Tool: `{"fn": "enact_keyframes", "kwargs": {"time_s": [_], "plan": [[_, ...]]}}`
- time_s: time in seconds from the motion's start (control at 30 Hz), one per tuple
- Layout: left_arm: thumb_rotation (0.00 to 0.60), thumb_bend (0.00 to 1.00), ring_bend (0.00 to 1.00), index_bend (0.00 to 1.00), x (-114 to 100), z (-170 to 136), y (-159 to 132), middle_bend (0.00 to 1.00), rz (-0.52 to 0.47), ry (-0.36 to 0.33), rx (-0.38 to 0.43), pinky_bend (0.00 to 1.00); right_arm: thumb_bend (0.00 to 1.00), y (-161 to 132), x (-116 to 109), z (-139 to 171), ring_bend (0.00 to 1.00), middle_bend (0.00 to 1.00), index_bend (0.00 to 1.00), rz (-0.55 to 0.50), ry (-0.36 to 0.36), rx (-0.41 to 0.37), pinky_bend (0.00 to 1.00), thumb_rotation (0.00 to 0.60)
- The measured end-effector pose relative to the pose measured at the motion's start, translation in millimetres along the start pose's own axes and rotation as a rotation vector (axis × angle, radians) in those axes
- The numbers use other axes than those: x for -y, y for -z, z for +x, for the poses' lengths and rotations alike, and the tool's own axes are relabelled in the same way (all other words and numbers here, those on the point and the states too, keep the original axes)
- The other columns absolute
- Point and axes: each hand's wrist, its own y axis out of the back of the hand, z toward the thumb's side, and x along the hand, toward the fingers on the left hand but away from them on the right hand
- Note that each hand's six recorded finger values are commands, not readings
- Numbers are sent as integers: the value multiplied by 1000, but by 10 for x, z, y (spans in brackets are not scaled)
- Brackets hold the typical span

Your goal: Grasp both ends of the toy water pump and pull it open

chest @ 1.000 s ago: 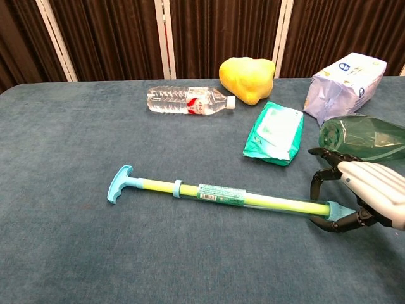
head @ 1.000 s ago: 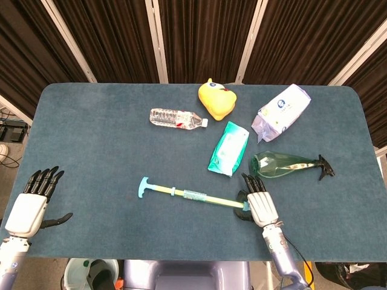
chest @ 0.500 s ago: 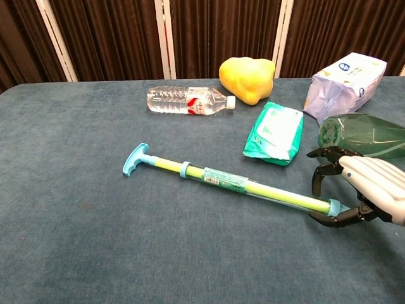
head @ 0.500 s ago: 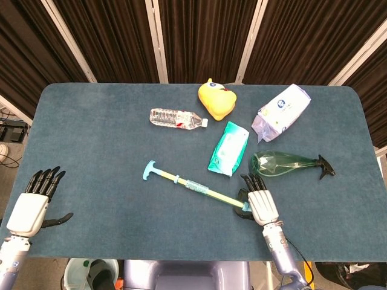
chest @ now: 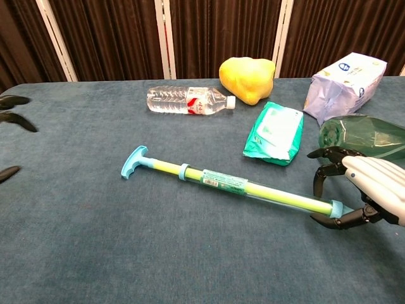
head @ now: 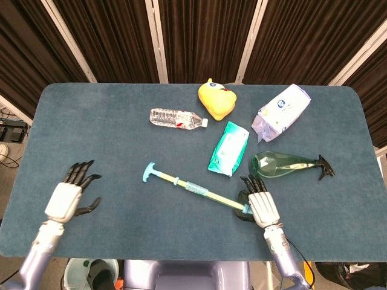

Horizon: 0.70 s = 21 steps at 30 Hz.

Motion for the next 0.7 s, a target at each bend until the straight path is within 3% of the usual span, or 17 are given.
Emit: {"fn": "enact_keyframes", "kwargs": {"time_s": [0.27,0.43,0.7], "plan": [[600,263,0,254,337,621,-449,0,-181,4,87,31,418,-66,-85,16,0,145,743,-3,18,-23,0,600],[600,215,0,244,444,826,-621,0,-178,29,125,31,412,-50,-249,-13,0,145,743,-15,70,-17,0,600],[600,182,0,230,616,1002,-650,0,-163,82,119,31,410,-19,-340,-17,0,145,742,-40,66,-17,0,600]]}}
